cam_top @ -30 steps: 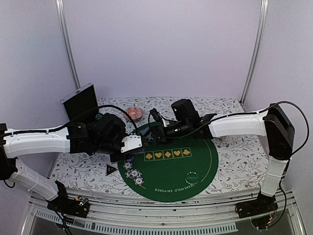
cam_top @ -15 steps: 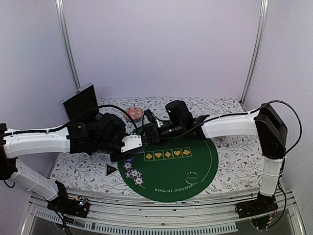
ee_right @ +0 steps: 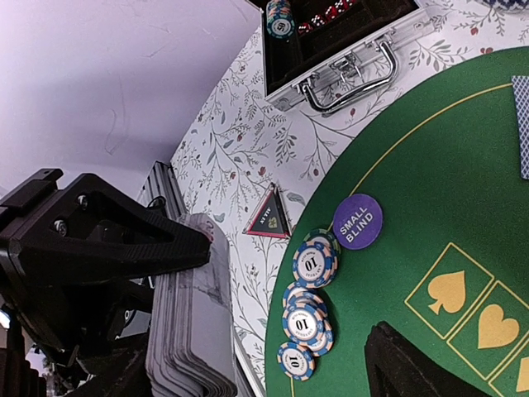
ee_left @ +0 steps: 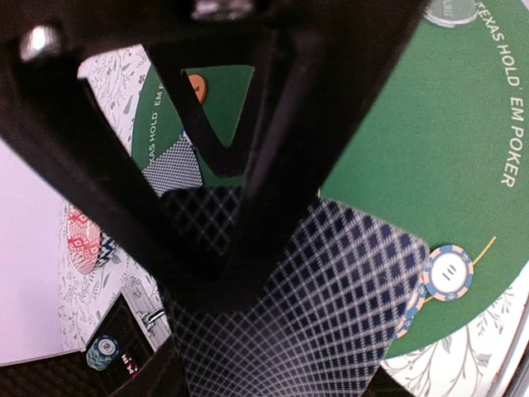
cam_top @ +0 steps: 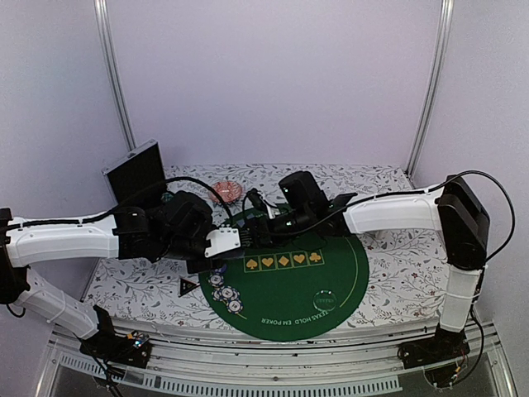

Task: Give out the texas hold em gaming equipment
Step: Pick up the poker card from the face-down deck piles.

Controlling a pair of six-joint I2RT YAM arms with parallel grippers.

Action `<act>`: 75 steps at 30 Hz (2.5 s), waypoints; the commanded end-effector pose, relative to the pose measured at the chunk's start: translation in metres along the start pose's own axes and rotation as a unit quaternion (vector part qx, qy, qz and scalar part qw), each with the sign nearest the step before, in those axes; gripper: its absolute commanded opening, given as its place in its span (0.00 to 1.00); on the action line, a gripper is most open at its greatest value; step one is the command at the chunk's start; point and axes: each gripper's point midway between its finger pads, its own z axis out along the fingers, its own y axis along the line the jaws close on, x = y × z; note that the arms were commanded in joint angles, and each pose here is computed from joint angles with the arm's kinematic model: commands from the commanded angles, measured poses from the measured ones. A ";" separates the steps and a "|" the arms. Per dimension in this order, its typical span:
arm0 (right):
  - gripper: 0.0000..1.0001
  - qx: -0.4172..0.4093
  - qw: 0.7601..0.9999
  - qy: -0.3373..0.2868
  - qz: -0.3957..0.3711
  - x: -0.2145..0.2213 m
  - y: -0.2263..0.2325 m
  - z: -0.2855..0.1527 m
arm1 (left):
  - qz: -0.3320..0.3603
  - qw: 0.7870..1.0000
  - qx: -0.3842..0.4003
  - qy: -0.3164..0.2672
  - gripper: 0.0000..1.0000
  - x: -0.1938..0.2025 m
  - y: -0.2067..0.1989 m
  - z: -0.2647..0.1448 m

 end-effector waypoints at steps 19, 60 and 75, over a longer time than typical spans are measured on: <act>0.35 0.021 1.000 -0.001 -0.015 -0.006 0.019 -0.027 | -0.005 1.000 -0.003 -0.014 0.50 -0.008 0.003 0.000; 0.11 0.034 0.999 0.011 -0.017 -0.006 0.037 -0.047 | -0.004 1.000 -0.002 -0.013 0.50 -0.007 0.001 0.001; 0.03 0.037 0.998 -0.003 -0.042 -0.012 0.057 -0.076 | -0.005 1.000 -0.001 -0.013 0.50 -0.007 0.001 0.001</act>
